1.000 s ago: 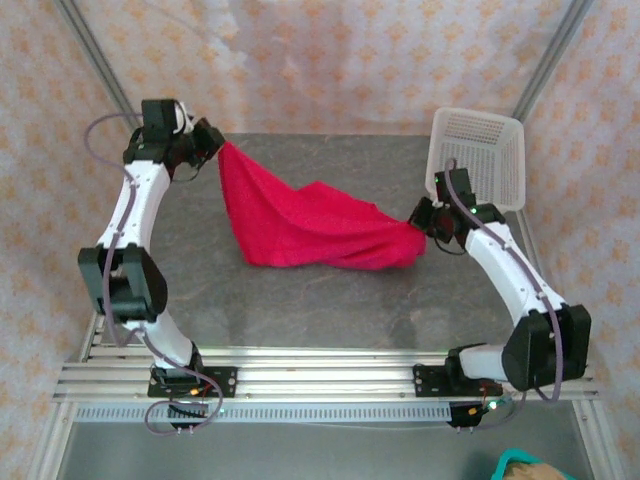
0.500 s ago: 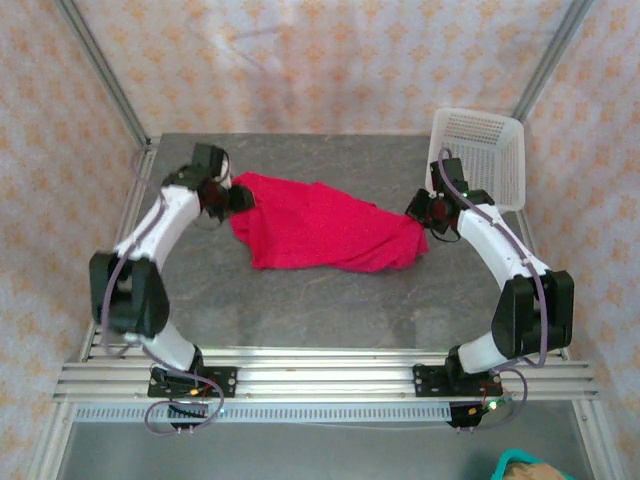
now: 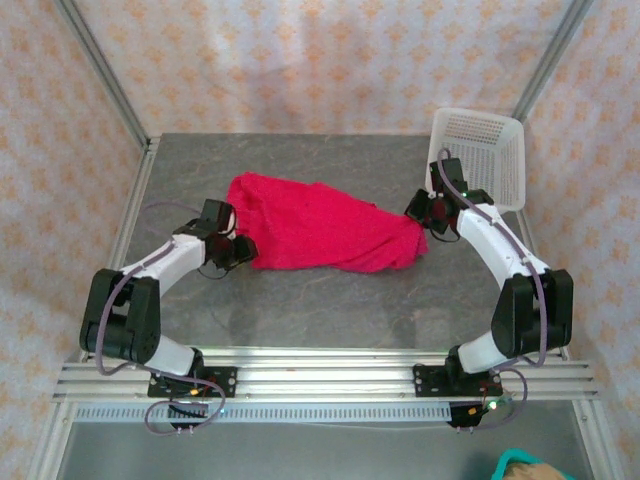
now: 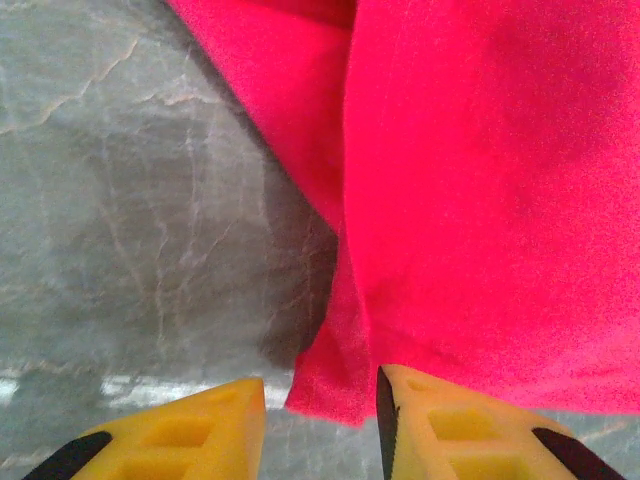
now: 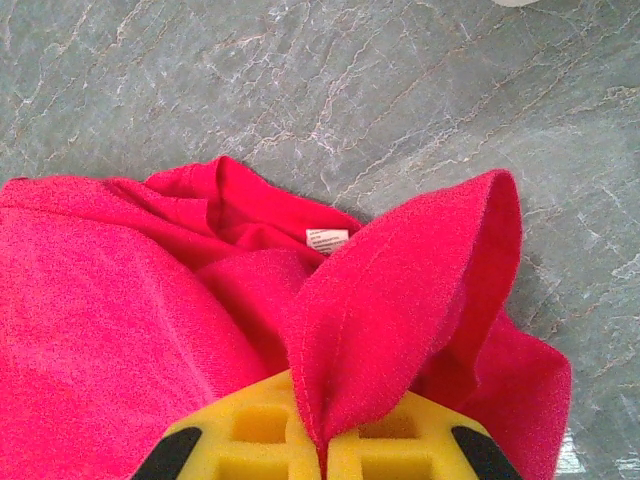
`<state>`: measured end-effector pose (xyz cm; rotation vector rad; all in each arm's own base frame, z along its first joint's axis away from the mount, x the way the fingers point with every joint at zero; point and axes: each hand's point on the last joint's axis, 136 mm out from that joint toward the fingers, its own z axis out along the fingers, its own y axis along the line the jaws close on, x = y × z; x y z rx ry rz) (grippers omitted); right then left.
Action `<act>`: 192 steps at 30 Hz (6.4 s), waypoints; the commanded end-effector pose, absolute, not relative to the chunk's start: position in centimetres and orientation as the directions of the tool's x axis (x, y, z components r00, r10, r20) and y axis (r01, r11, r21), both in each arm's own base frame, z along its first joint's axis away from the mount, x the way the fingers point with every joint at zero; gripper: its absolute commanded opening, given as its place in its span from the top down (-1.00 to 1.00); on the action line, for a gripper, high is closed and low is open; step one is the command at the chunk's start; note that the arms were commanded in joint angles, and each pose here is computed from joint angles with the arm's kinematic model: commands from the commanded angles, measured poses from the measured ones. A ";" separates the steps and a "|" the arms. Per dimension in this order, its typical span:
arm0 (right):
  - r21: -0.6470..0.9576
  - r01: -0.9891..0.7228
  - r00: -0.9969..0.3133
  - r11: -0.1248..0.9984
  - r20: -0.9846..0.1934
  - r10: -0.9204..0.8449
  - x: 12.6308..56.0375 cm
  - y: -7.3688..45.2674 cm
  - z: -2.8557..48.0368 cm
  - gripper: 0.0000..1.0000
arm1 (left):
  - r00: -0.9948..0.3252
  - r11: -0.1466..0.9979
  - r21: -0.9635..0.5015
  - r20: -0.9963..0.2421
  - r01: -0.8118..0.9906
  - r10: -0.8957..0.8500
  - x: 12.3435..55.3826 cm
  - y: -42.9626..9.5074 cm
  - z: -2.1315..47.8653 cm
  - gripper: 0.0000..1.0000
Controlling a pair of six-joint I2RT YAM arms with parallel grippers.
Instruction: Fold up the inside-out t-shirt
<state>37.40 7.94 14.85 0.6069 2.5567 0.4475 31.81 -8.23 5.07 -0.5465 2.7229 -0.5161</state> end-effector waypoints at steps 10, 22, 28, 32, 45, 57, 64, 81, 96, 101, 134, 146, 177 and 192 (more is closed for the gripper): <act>0.413 0.317 -0.796 0.854 -0.373 0.476 37.7 8.2 15.6 1.00 | -0.870 0.859 -0.413 -0.248 -0.304 -0.427 35.2 -9.1 4.3 1.00; 0.416 0.237 -0.548 0.878 -0.689 0.475 38.6 2.8 35.4 1.00 | -0.350 0.728 -0.676 -0.659 -0.111 -0.666 40.7 3.4 43.6 1.00; 0.575 0.064 -0.507 0.816 -0.685 0.523 36.7 5.8 41.7 1.00 | -0.307 0.677 -0.735 -0.651 0.026 -0.694 40.5 2.7 49.2 1.00; 0.567 0.031 -0.453 0.823 -0.726 0.517 34.5 5.4 44.7 1.00 | -0.269 0.672 -0.740 -0.654 0.031 -0.708 39.5 3.6 50.7 1.00; 0.587 -0.042 -0.380 0.808 -0.757 0.531 30.0 5.4 49.2 1.00 | -0.161 0.704 -0.709 -0.699 0.036 -0.696 35.0 5.5 55.0 1.00; 0.512 0.221 -0.598 0.830 -0.601 0.530 45.8 7.0 33.6 0.70 | -0.527 0.703 -0.666 -0.517 -0.248 -0.675 47.3 4.9 31.8 1.00; 0.380 0.282 -0.702 0.881 -0.545 0.459 48.7 7.2 30.4 -0.03 | -0.611 0.750 -0.600 -0.491 -0.279 -0.620 48.8 4.1 26.8 1.00; 0.277 0.294 -0.906 0.915 -0.224 0.359 38.4 12.0 7.5 -0.08 | -0.663 0.727 -0.605 -0.403 -0.324 -0.631 48.5 2.7 21.9 1.00; 0.277 0.282 -0.913 0.919 -0.217 0.346 35.9 12.8 5.8 1.00 | -0.657 0.721 -0.558 -0.367 -0.411 -0.659 52.4 5.1 17.8 1.00; 0.264 0.302 -0.887 0.916 -0.274 0.372 36.1 9.4 9.8 1.00 | -0.661 0.752 -0.462 -0.381 -0.470 -0.647 54.8 8.1 14.5 1.00; 0.278 0.371 -0.883 0.886 -0.191 0.430 28.0 8.3 6.8 -0.29 | -0.826 0.864 -0.350 -0.310 -0.361 -0.471 26.0 -4.1 10.2 -0.13; 0.259 0.393 -0.887 0.882 -0.147 0.438 27.0 8.5 4.0 -0.28 | -0.868 0.869 -0.337 -0.217 -0.363 -0.447 24.3 -6.1 5.3 0.32; 0.294 0.383 -0.824 0.876 -0.319 0.468 27.2 5.2 12.9 1.00 | -0.712 0.767 -0.478 -0.344 -0.428 -0.612 30.8 1.6 15.8 0.55; 0.291 0.383 -0.839 0.877 -0.287 0.462 28.1 5.6 11.8 1.00 | -0.865 0.867 -0.347 -0.226 -0.359 -0.448 22.5 -7.6 6.5 -0.05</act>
